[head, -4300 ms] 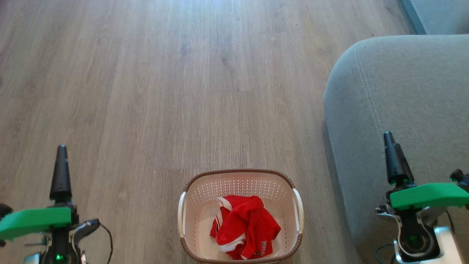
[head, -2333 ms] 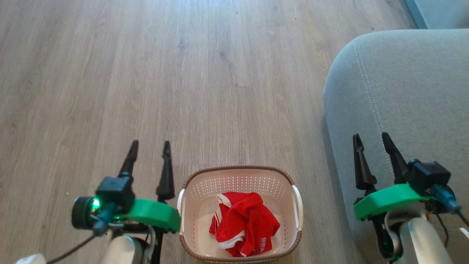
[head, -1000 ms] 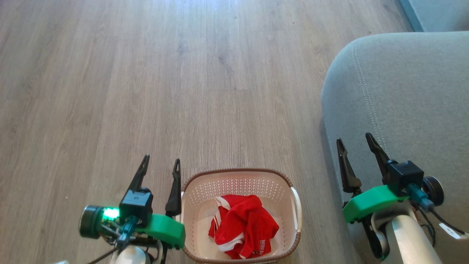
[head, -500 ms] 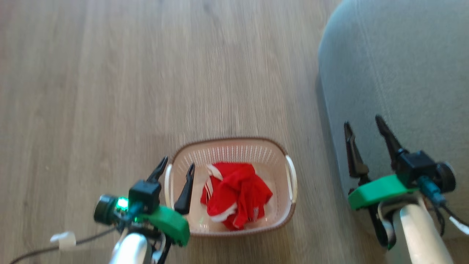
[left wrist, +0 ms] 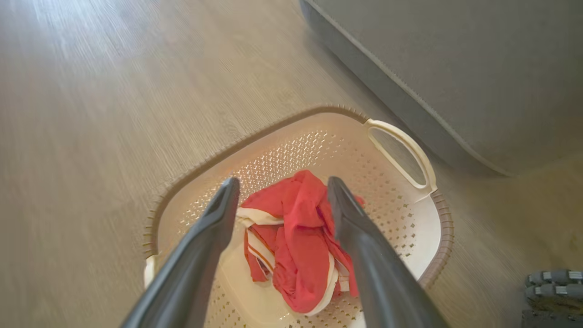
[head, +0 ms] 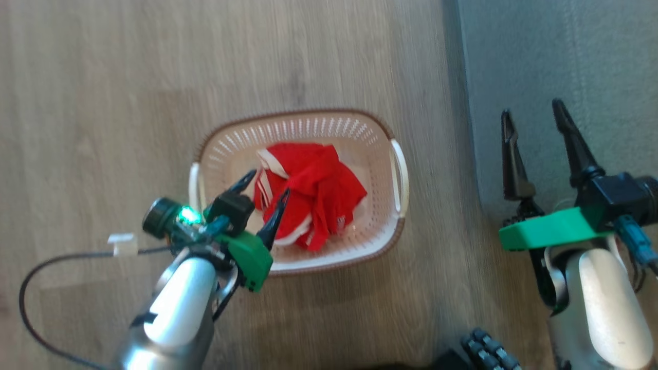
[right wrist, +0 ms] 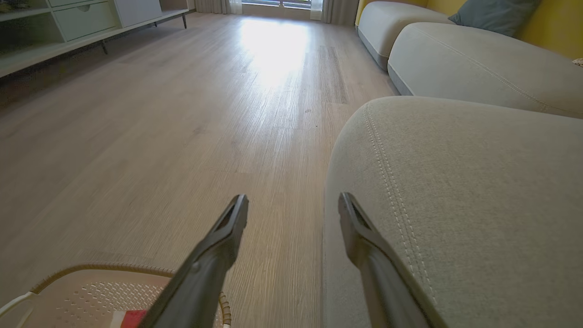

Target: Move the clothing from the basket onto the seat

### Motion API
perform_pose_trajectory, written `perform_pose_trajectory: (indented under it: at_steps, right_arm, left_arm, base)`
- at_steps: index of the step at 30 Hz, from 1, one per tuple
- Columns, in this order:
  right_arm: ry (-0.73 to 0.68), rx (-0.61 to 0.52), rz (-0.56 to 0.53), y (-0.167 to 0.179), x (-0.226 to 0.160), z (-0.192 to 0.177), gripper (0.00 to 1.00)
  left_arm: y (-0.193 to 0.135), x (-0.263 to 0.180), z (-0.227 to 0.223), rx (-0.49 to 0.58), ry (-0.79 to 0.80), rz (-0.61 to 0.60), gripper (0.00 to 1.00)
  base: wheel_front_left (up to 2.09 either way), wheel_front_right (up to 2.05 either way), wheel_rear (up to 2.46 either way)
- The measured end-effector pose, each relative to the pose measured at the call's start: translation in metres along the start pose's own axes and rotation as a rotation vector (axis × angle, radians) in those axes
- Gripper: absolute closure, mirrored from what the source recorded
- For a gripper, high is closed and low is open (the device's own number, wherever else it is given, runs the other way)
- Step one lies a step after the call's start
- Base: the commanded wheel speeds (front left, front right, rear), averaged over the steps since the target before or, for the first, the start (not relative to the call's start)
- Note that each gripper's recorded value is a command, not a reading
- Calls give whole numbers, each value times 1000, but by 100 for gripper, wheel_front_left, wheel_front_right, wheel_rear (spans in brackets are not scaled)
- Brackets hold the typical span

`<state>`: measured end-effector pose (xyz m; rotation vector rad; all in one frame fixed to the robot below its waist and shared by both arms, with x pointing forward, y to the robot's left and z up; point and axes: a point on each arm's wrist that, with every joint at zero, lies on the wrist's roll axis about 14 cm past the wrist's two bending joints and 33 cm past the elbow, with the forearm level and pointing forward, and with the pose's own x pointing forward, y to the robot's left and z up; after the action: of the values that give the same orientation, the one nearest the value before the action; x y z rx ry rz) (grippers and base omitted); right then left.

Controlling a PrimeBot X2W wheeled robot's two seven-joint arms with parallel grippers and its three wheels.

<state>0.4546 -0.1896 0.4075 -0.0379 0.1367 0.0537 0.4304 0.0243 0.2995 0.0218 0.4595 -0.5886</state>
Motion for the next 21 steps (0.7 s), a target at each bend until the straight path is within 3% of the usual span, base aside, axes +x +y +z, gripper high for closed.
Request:
perform_pose_trajectory:
  at_steps: [13,21]
  right_arm:
    - [105,-35,-6,-9,16,-52,0]
    - [130,-45,6,-8,20,-67,0]
  left_arm:
    - [-29,60,-100,63,246,-244,0]
    - [-41,80,-149,17,362,-299,0]
  base:
    - [0,0,0]
    - [0,0,0]
